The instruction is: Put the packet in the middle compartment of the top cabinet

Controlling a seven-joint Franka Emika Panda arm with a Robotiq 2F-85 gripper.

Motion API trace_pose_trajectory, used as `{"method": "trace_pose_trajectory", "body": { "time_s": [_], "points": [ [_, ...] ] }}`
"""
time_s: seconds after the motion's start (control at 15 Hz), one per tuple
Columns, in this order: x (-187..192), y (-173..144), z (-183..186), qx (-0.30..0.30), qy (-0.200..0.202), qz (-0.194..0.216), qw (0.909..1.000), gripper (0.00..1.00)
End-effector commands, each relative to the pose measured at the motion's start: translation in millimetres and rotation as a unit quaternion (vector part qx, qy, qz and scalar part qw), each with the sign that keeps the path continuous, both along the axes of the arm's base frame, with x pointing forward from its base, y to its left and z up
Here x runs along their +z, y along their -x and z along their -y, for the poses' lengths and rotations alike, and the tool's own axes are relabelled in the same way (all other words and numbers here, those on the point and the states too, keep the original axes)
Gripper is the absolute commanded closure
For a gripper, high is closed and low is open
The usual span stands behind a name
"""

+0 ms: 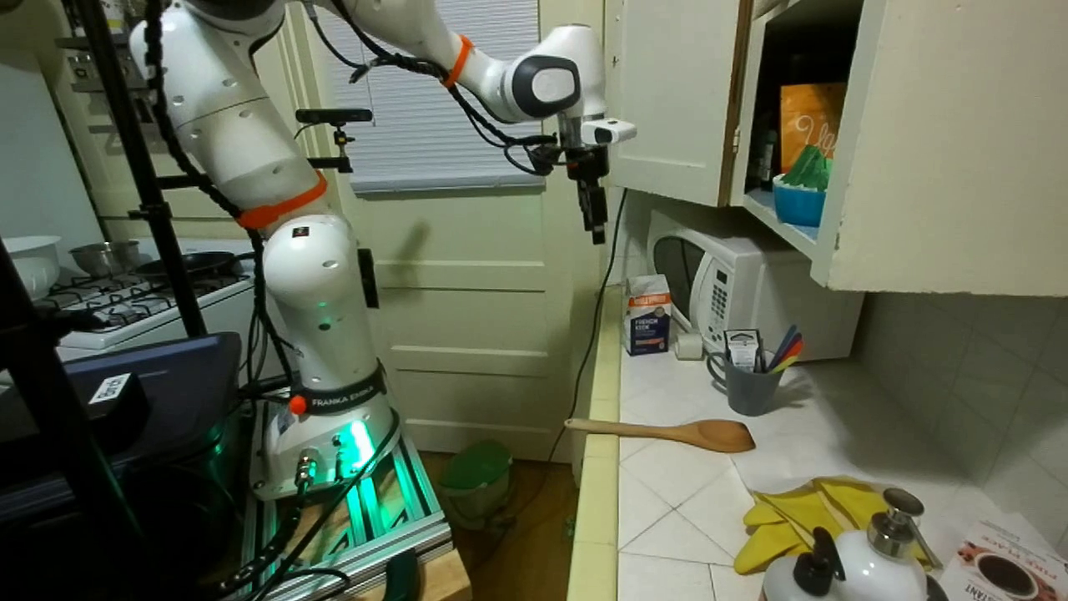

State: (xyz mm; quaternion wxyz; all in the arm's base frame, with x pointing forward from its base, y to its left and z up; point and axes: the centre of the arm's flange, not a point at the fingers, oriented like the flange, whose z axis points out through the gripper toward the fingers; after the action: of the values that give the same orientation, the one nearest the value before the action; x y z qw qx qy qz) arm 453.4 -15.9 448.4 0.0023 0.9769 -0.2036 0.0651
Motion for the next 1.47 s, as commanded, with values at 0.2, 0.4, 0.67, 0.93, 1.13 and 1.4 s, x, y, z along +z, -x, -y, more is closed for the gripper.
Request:
{"method": "trace_pose_trajectory", "body": {
  "time_s": [0.2,0.4,0.67,0.93,1.13,1.4],
  "points": [
    [-123,-60,-16,-0.005,0.010,-0.024,0.9996,0.00],
    [-129,-50,-14,0.004,0.006,-0.036,0.9993,0.00],
    [-141,-54,-22,0.001,0.007,0.026,0.9996,0.00],
    [-179,-62,-51,-0.006,0.030,0.144,0.9891,0.00],
    [-197,-60,-62,-0.021,0.039,0.204,0.9779,0.00],
    [-219,-71,-47,-0.038,0.068,0.200,0.9767,0.00]
  ]
}}
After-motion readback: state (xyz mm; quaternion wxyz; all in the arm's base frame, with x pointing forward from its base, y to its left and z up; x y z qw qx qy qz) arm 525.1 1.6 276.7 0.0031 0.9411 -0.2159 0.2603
